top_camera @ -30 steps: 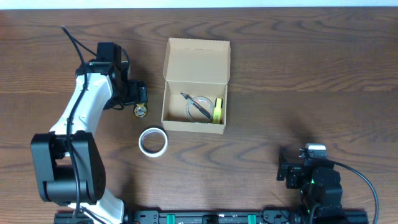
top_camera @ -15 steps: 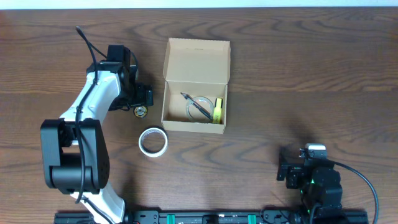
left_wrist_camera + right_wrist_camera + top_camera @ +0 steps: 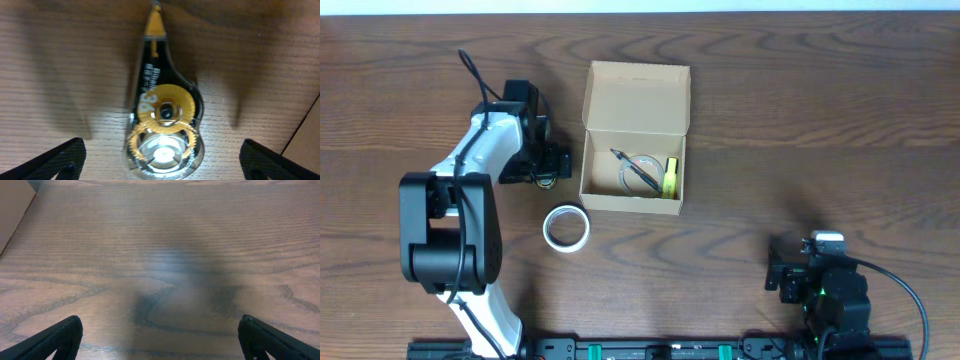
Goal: Pack container
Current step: 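Reach the left gripper to the gold correction tape dispenser, then close the left gripper on the correction tape dispenser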
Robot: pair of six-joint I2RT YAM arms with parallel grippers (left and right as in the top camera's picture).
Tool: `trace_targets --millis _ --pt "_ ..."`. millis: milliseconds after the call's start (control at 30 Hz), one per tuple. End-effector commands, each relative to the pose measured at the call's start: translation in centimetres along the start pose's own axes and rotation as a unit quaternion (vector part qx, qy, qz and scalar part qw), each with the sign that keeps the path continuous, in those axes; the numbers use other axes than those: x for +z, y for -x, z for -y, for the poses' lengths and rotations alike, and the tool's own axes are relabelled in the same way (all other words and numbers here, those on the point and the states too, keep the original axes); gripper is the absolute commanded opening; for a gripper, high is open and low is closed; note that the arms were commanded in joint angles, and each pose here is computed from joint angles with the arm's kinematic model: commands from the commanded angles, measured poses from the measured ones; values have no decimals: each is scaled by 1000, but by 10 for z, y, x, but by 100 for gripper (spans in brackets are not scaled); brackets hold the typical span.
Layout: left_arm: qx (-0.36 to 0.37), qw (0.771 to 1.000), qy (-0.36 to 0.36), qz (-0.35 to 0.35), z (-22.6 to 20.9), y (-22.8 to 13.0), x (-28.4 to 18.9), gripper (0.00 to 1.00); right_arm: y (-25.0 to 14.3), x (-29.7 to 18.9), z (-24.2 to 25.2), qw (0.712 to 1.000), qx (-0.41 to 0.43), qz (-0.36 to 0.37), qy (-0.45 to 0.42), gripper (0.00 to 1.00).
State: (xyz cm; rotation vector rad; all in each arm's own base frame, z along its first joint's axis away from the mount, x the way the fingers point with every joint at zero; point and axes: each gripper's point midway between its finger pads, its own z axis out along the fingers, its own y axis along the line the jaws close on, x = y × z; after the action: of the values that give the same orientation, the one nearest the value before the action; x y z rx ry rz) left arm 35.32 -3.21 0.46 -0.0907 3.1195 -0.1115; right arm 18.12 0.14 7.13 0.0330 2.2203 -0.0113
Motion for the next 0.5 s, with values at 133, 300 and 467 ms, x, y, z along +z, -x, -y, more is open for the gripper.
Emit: trace_targets --millis 133,300,467 --pt "14 1000 16 -16 -2 -4 1 94 -2 2 1 1000 -5 -2 -3 99" --pt "13 1000 18 -22 -3 -7 1 82 -2 2 1 1000 -5 -2 -3 99" --pt "13 999 18 -24 -3 -8 1 81 -2 2 1 1000 -5 -2 -3 99"
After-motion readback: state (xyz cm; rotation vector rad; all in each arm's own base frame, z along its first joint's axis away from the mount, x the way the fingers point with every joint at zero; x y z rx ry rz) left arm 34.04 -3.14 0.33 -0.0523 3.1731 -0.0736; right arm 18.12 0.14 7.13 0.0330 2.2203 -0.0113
